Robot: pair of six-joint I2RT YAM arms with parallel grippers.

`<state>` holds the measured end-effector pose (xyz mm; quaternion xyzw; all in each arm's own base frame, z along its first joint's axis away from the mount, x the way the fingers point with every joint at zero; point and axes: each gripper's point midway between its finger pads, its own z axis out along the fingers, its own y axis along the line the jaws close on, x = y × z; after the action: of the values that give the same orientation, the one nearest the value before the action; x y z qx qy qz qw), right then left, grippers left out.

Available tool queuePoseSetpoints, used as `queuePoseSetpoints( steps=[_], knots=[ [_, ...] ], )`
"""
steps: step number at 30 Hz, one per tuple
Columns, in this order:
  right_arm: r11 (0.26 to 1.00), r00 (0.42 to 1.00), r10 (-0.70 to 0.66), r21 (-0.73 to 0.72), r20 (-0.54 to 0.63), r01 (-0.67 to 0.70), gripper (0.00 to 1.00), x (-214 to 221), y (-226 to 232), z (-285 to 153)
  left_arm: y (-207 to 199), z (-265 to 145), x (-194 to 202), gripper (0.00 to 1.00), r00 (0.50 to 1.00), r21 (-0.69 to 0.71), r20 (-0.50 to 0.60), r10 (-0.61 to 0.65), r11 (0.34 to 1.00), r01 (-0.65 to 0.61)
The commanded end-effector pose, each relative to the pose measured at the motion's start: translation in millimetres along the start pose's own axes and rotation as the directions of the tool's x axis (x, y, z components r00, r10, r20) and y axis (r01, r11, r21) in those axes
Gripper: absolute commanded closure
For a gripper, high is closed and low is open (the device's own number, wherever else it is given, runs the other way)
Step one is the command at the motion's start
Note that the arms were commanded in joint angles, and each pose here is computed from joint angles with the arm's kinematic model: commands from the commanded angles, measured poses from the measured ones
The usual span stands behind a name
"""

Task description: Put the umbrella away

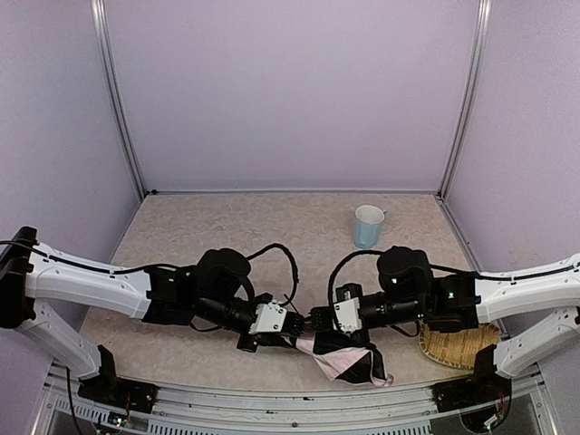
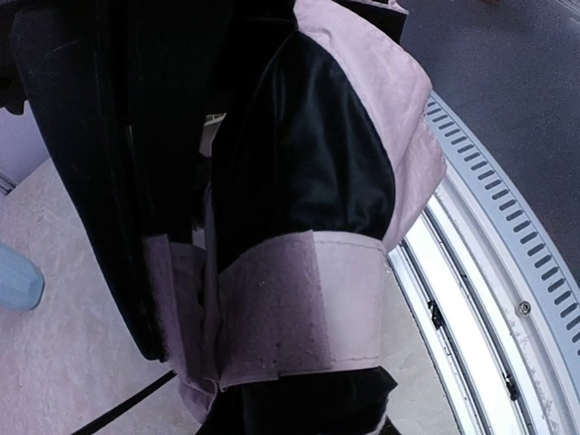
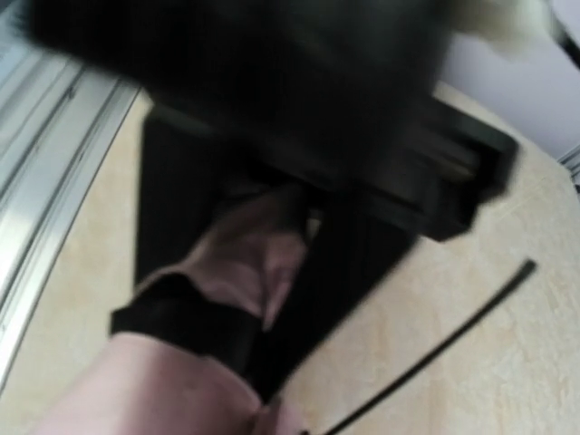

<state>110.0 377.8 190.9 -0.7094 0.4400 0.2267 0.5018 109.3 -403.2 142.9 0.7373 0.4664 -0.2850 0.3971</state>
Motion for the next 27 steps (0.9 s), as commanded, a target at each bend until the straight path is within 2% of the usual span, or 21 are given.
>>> queuePoseSetpoints(
  steps=[1,6,14,23,27],
  knots=[
    [0.994,0.973,-0.113,0.012,0.204,0.113,1.0,-70,5,5,17,5,75,1.0,0.959,-0.104,-0.157,-0.236,0.97,0.222],
    [0.987,0.978,-0.141,-0.055,0.156,0.151,1.0,-58,32,20,30,10,105,1.0,0.93,-0.158,-0.171,-0.324,0.941,0.299],
    [0.96,0.965,-0.225,-0.137,0.135,0.243,1.0,-52,63,49,33,35,132,1.0,0.897,-0.154,-0.212,-0.388,0.92,0.361],
    [0.944,0.971,-0.19,-0.245,0.144,0.221,1.0,-29,95,59,31,45,146,1.0,0.89,-0.146,-0.219,-0.399,0.916,0.375],
    [0.939,0.977,-0.144,-0.29,0.156,0.185,0.94,-21,110,64,27,48,149,1.0,0.891,-0.13,-0.225,-0.394,0.919,0.374]
  ],
)
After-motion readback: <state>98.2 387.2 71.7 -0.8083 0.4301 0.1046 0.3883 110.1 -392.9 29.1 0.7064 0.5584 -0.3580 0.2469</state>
